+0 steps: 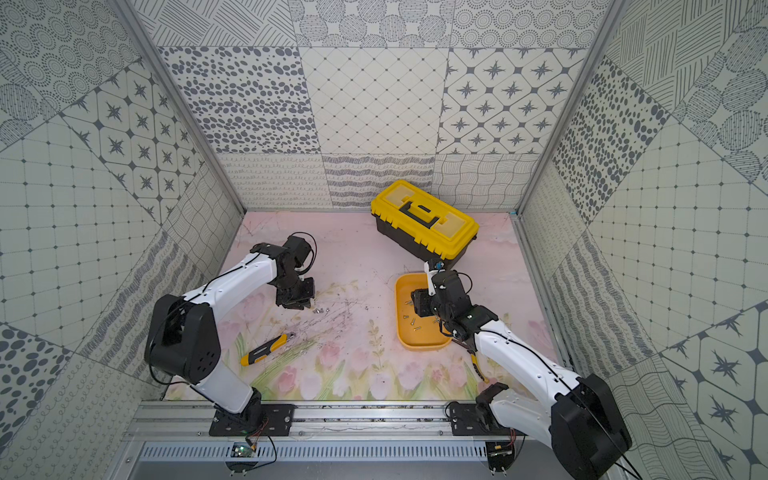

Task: Put the screws on the desktop into the storage box
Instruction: Pick up the screw from the center of the board.

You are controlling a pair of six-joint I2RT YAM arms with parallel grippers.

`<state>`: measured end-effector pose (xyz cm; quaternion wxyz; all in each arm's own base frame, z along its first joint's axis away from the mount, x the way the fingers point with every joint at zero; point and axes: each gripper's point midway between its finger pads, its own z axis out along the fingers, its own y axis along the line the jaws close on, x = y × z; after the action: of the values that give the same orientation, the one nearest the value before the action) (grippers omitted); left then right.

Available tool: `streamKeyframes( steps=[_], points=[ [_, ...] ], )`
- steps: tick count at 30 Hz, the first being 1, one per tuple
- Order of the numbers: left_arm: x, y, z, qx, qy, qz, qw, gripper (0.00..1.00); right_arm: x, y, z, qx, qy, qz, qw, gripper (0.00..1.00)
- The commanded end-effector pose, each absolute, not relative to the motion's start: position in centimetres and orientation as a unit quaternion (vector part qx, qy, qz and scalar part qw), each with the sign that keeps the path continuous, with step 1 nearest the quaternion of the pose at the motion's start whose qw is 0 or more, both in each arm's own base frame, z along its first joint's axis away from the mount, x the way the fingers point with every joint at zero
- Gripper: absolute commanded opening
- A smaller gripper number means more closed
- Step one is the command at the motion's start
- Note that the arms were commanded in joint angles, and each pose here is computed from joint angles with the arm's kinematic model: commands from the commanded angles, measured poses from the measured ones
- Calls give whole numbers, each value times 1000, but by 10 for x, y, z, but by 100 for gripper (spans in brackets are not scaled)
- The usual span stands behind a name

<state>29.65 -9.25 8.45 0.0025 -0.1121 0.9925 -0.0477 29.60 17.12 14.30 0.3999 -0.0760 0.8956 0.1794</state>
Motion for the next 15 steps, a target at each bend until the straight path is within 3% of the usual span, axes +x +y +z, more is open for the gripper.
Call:
streamKeyframes(
  steps=[1,15],
  points=[
    [291,-97,71,-92,994,-41,-46,23,303,176,148,-80,884,187,421,54],
    [299,-113,53,-82,992,-54,-73,28,299,175,128,-78,887,191,414,53]
  ],
)
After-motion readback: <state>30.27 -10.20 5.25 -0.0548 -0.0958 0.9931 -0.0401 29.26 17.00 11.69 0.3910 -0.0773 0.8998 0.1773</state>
